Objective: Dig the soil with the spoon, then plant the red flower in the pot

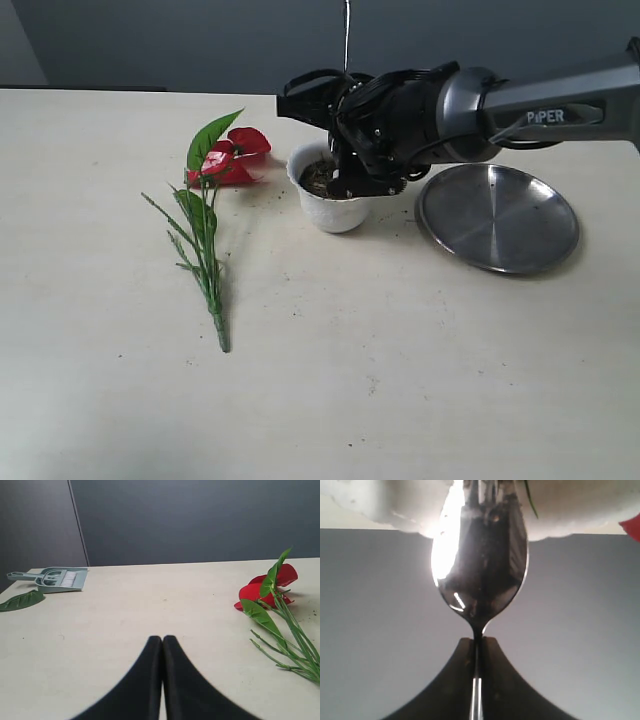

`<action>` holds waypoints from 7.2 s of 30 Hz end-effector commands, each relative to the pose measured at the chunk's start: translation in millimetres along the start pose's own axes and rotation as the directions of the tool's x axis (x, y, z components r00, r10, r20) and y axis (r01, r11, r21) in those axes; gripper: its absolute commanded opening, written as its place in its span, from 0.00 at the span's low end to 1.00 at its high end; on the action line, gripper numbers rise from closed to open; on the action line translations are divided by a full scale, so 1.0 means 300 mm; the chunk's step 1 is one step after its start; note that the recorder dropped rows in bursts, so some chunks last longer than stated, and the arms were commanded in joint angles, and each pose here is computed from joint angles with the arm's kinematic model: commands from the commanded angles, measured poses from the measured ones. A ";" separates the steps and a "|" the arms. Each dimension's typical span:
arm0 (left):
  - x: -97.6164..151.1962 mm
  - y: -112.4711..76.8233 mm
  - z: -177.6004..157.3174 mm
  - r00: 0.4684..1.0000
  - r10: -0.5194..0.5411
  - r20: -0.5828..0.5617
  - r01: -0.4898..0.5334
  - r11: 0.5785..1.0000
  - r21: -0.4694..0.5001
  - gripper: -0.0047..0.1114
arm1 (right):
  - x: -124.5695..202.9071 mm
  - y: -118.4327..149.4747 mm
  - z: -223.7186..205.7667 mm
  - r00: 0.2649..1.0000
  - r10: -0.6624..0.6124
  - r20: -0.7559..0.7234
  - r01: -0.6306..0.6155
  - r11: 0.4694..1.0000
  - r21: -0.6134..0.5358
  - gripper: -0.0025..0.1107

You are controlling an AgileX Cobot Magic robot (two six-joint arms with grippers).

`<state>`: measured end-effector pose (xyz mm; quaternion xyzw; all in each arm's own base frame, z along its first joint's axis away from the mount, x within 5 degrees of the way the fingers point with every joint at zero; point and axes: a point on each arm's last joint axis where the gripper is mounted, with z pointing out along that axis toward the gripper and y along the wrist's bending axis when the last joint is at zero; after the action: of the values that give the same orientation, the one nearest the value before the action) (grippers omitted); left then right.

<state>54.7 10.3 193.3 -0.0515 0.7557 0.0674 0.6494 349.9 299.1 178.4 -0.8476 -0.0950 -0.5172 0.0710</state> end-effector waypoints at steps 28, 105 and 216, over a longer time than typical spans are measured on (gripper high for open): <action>0.005 0.000 0.000 1.000 -0.004 -0.002 0.004 1.000 0.000 0.04 | -0.066 -0.027 0.049 0.998 -0.049 0.047 0.048 0.998 0.028 0.02; 0.005 0.000 0.000 1.000 -0.004 -0.002 0.004 1.000 0.000 0.04 | -0.050 -0.063 -0.037 0.993 -0.114 0.008 0.113 0.993 0.021 0.02; 0.005 0.000 0.000 1.000 -0.004 -0.002 0.004 1.000 0.000 0.04 | -0.063 -0.065 -0.012 0.996 -0.088 0.025 0.088 0.996 0.001 0.02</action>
<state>54.7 10.3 193.3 -0.0515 0.7557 0.0674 0.6494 336.4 316.4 152.5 -0.8536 -0.1408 -0.4992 0.0476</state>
